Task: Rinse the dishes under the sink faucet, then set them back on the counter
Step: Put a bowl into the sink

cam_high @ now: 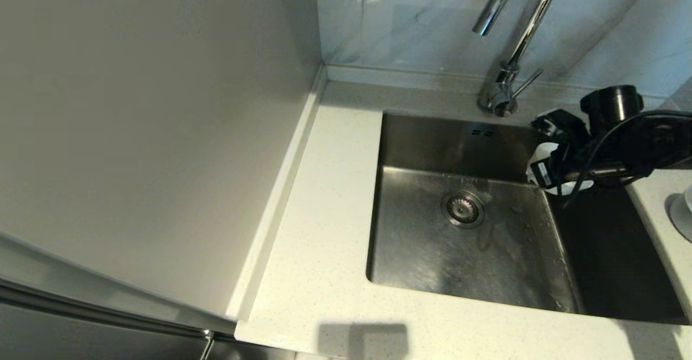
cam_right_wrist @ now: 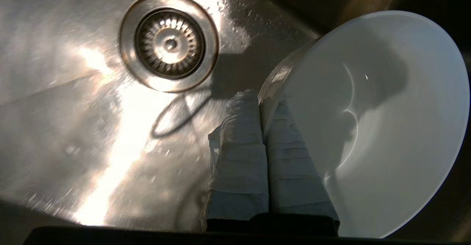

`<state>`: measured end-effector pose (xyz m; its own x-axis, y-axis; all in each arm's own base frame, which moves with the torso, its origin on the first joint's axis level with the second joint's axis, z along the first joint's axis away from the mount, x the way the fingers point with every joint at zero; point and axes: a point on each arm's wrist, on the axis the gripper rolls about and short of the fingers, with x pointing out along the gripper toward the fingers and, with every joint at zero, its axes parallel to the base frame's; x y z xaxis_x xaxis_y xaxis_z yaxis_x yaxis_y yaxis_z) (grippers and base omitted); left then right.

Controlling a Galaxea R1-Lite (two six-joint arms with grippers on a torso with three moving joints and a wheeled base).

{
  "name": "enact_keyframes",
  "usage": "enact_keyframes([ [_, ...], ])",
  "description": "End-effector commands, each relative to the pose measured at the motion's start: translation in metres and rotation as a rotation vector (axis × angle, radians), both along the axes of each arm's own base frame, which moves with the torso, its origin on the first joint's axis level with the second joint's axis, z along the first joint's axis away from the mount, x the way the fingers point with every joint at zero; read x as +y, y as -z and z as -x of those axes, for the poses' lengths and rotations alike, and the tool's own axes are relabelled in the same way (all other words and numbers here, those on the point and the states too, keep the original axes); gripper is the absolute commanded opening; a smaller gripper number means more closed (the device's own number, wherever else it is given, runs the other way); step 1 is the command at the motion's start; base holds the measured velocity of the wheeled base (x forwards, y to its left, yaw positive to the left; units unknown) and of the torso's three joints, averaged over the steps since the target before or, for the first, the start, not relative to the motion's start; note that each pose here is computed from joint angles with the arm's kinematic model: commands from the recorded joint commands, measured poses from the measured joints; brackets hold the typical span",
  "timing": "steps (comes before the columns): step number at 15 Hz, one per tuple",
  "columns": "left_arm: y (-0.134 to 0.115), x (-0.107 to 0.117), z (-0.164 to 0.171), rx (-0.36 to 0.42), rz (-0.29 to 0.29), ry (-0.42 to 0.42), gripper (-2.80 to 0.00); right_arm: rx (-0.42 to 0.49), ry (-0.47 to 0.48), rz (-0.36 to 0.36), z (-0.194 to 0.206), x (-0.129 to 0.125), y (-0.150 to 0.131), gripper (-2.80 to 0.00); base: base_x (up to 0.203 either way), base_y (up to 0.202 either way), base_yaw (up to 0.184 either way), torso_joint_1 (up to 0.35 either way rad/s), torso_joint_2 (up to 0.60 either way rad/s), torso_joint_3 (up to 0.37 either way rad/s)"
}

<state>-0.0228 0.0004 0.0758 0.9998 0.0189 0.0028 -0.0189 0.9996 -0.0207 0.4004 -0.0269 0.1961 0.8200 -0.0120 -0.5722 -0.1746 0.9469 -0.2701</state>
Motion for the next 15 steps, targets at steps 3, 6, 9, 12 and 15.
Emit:
enact_keyframes([
  [3,0.000,0.000,0.000,-0.003,0.001,-0.001,-2.80,0.009,0.018,0.015,-0.051,-0.011,0.093,-2.80,0.000,0.000,0.000,0.000,0.00,0.000],
  [6,0.000,0.000,0.000,-0.003,0.001,-0.001,-2.80,0.019,0.029,0.046,-0.070,-0.025,0.130,-2.80,0.000,0.000,0.000,0.000,0.00,0.000],
  [9,0.000,0.000,0.000,-0.003,0.001,-0.001,-2.80,0.003,0.073,0.077,-0.088,-0.037,0.145,-2.80,0.000,0.000,0.000,0.000,0.00,0.000],
  [12,0.000,0.000,0.000,-0.003,0.001,-0.001,-2.80,0.006,0.089,0.100,-0.093,-0.046,0.154,-2.80,0.000,0.000,0.000,0.000,0.00,0.000],
  [15,0.000,0.000,0.000,-0.003,0.001,-0.001,-2.80,-0.004,0.089,0.115,-0.095,-0.047,0.152,0.00,0.000,0.000,0.000,0.000,0.00,0.000],
])
